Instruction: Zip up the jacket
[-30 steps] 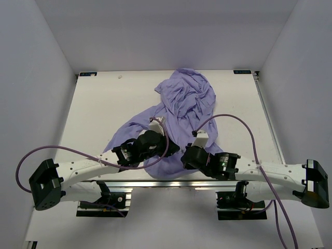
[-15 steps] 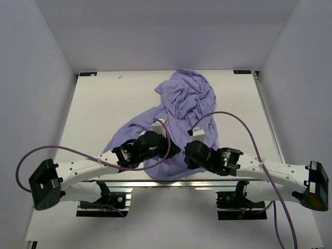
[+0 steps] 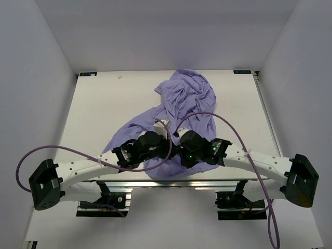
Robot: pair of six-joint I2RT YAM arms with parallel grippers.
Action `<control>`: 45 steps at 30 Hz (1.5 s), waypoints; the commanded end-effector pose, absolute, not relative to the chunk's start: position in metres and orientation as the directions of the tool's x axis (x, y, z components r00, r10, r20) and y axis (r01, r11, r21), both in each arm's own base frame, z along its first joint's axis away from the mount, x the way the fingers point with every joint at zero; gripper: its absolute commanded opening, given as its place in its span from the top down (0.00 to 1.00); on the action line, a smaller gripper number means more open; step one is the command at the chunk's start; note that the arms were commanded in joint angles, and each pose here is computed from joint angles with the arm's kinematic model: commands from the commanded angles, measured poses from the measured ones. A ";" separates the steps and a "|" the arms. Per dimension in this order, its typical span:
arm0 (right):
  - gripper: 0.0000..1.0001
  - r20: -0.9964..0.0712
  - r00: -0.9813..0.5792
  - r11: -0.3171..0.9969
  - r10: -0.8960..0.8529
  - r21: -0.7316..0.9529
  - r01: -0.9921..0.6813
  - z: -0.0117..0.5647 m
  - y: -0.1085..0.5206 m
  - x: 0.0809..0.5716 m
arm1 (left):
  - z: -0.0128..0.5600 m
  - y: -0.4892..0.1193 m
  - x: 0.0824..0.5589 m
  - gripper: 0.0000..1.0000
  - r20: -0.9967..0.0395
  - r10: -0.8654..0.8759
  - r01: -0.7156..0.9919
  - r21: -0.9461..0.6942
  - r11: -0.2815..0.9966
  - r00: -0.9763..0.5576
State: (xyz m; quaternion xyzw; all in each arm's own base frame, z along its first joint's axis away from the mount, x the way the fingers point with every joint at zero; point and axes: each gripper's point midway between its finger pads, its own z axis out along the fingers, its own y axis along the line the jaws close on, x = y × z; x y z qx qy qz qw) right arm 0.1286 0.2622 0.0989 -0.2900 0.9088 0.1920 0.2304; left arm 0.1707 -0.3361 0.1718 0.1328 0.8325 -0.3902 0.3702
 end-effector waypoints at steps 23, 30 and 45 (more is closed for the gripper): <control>1.00 -0.529 -0.701 0.775 -0.478 0.122 -0.620 0.119 0.235 0.134 | 0.188 -0.336 0.176 1.00 -0.758 -0.080 0.535 -0.527 0.661 -0.647; 1.00 -0.616 -0.678 0.794 -0.401 0.137 -0.593 0.141 0.239 0.150 | 0.185 -0.337 0.172 1.00 -0.760 -0.054 0.556 -0.520 0.648 -0.648; 1.00 -0.727 -0.599 0.841 -0.336 0.054 -0.538 0.178 0.244 0.206 | 0.173 -0.336 0.162 1.00 -0.747 0.041 0.589 -0.488 0.644 -0.664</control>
